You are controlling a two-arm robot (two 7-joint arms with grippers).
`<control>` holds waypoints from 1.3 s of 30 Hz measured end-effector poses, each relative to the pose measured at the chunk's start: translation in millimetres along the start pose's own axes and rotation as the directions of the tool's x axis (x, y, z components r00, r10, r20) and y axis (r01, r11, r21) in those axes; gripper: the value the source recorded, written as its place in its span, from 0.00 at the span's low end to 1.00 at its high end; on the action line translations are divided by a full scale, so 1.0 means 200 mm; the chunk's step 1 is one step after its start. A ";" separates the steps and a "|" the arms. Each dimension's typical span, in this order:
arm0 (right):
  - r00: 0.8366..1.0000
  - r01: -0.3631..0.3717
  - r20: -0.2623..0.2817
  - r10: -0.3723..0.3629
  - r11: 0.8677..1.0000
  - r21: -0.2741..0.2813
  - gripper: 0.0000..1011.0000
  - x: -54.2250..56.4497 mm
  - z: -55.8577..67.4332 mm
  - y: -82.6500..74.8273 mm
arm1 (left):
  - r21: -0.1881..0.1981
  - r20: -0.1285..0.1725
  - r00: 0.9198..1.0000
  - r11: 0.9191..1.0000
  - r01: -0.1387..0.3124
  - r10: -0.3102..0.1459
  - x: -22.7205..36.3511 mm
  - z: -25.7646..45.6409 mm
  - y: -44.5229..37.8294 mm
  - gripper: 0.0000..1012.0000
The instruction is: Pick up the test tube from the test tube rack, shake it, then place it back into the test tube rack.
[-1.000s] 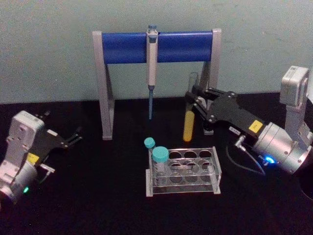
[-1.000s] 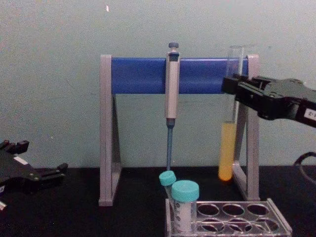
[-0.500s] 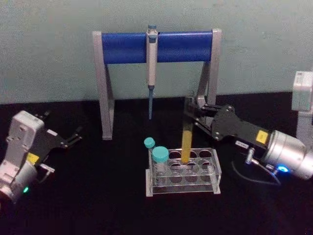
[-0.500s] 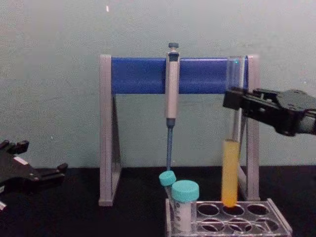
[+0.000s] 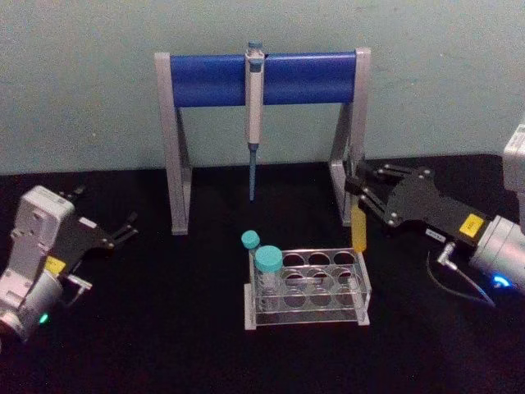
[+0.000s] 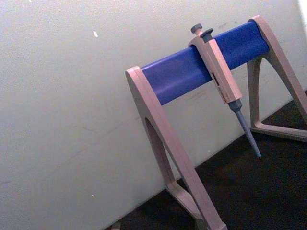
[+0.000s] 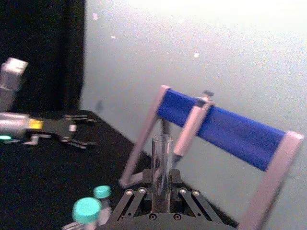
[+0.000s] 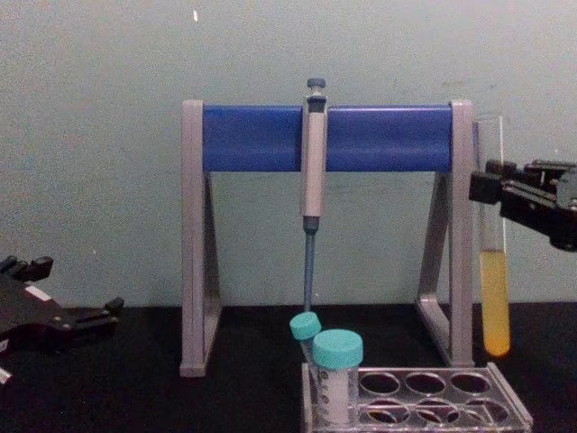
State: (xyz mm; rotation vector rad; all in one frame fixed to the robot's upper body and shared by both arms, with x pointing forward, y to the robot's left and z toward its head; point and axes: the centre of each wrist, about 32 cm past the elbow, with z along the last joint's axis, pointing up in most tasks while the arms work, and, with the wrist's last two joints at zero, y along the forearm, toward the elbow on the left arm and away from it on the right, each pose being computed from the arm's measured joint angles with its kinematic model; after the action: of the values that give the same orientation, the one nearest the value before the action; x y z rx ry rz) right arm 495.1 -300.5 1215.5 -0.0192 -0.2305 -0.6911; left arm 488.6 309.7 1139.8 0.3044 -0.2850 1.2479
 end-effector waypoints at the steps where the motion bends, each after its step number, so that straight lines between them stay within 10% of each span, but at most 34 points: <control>1: 0.999 0.029 0.016 -0.029 1.000 0.001 0.22 -0.01 0.00 0.01 | 0.000 0.000 1.000 1.000 0.000 0.000 0.000 0.000 0.000 0.99; 16: 0.987 0.160 -0.042 -0.158 0.984 0.081 0.22 -0.11 -0.09 0.17 | 0.000 0.000 1.000 1.000 0.000 0.000 0.000 0.000 0.000 0.99; 28: 0.989 0.018 -0.147 0.006 0.987 0.159 0.22 -0.09 -0.11 0.20 | 0.000 0.000 1.000 1.000 0.000 0.000 0.000 0.000 0.000 0.99; 39: 0.979 -0.123 -0.151 0.137 0.987 0.100 0.22 -0.03 -0.10 0.12 | 0.000 0.000 1.000 1.000 0.000 0.000 0.000 0.000 0.000 0.99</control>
State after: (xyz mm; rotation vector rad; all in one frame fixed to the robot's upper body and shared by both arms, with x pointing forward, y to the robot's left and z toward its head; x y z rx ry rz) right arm 510.5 -280.2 1197.0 0.1053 -0.1072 -0.5481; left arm 488.6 309.7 1139.8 0.3044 -0.2850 1.2479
